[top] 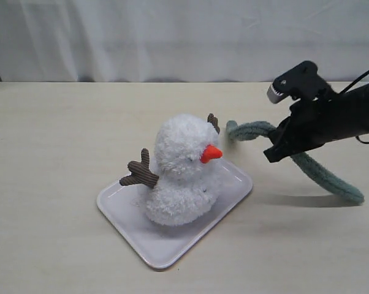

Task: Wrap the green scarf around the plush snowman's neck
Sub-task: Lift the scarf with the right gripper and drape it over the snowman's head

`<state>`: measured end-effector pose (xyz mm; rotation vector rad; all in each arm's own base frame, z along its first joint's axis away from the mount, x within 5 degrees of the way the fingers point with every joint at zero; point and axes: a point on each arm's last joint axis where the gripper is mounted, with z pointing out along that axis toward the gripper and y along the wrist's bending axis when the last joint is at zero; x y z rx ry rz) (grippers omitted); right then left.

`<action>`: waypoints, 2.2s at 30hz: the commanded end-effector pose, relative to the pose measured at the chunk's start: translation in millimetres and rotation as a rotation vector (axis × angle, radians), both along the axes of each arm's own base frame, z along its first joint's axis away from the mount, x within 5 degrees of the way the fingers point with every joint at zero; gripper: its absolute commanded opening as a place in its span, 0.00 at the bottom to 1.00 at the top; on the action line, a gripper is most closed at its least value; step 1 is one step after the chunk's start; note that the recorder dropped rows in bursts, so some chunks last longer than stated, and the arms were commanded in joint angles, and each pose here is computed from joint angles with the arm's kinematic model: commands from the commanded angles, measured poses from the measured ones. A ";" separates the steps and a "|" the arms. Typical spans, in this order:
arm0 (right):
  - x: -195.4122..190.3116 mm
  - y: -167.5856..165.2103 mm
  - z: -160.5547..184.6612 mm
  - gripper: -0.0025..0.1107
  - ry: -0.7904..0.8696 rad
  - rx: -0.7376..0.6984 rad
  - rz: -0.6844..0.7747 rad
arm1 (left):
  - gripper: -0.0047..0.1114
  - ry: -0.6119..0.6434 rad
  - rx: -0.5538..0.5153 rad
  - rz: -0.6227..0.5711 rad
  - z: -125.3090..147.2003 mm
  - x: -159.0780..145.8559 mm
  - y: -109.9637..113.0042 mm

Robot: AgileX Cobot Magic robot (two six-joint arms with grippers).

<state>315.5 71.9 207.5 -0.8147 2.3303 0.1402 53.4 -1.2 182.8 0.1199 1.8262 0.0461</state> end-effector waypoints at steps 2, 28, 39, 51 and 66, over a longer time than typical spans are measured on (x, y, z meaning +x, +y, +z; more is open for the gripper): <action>-34.8 21.4 57.0 0.06 -0.034 0.096 0.093 | 0.04 -0.015 -0.002 0.001 0.4 0.3 0.0; -161.2 128.2 142.9 0.06 -0.710 -0.354 1.147 | 0.04 -0.015 -0.002 0.001 0.4 0.3 0.0; -120.5 120.9 125.3 0.06 -0.738 -0.840 1.042 | 0.04 -0.015 -0.002 0.001 0.4 0.3 0.0; -71.7 125.7 101.8 0.06 -0.760 -0.697 0.876 | 0.04 -0.015 -0.002 0.001 0.4 0.3 0.0; -29.0 151.9 35.9 0.06 -0.769 -0.610 0.956 | 0.04 -0.015 -0.002 0.001 0.4 0.3 0.0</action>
